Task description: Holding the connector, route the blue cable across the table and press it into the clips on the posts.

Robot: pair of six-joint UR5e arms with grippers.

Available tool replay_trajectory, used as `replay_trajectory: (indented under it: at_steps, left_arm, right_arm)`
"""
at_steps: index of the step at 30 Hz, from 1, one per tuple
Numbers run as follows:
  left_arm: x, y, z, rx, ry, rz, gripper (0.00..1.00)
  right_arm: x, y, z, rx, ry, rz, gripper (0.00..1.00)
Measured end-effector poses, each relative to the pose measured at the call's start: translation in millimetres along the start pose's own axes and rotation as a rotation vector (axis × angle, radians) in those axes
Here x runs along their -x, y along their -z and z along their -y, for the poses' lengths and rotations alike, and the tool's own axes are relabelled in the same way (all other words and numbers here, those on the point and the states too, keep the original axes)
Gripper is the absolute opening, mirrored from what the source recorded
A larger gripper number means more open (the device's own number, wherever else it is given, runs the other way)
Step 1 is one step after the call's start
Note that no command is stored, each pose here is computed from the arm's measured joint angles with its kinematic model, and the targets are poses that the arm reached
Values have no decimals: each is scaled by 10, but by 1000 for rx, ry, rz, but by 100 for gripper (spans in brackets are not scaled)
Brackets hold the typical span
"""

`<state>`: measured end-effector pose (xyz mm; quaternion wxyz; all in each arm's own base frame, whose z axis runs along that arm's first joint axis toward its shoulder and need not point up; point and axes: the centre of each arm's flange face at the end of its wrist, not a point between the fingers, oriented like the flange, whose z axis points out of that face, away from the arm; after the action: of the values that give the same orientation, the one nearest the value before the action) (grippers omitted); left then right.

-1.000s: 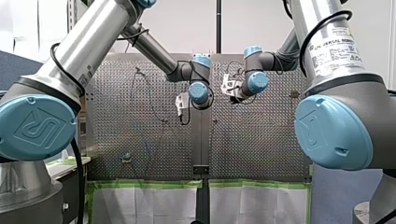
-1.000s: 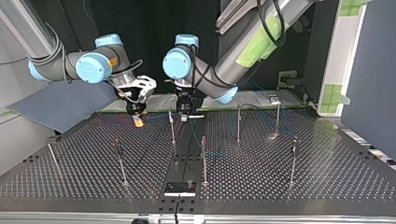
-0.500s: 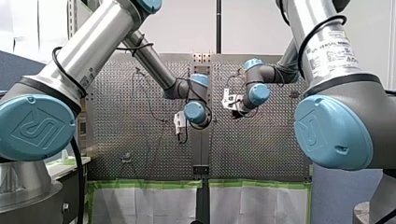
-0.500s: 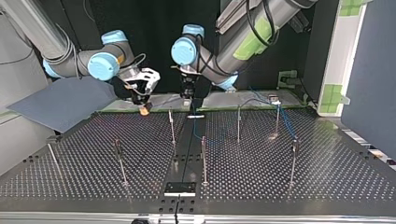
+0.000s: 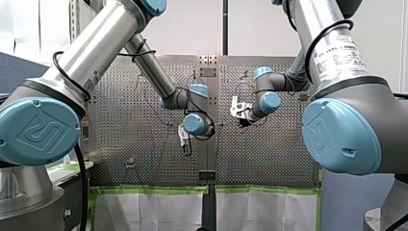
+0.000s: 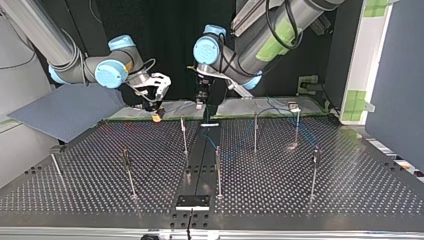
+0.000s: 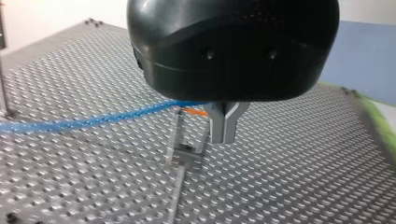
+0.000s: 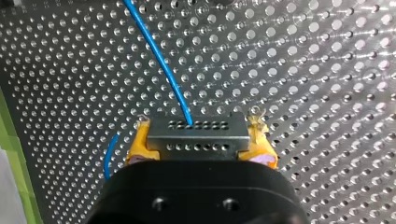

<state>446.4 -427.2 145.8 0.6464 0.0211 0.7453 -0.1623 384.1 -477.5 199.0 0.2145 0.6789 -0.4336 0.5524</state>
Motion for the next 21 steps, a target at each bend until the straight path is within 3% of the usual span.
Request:
replay_trajectory:
  at_steps: [5,10,17,21]
  left_arm:
    - [169,-154,42,-20,20,29,0]
    - [254,-240,14,-22,30,30,0]
    - [115,-395,-68,-7,21,-9,0]
    - [55,-555,-94,-1,23,-10,0]
  right_arm:
    - [64,-58,-59,-9,-6,7,0]
    - [48,-106,-114,-15,-10,3,0]
    - [-43,-145,-215,-16,-18,-12,0]
    - [-49,-156,-272,-14,-23,-14,0]
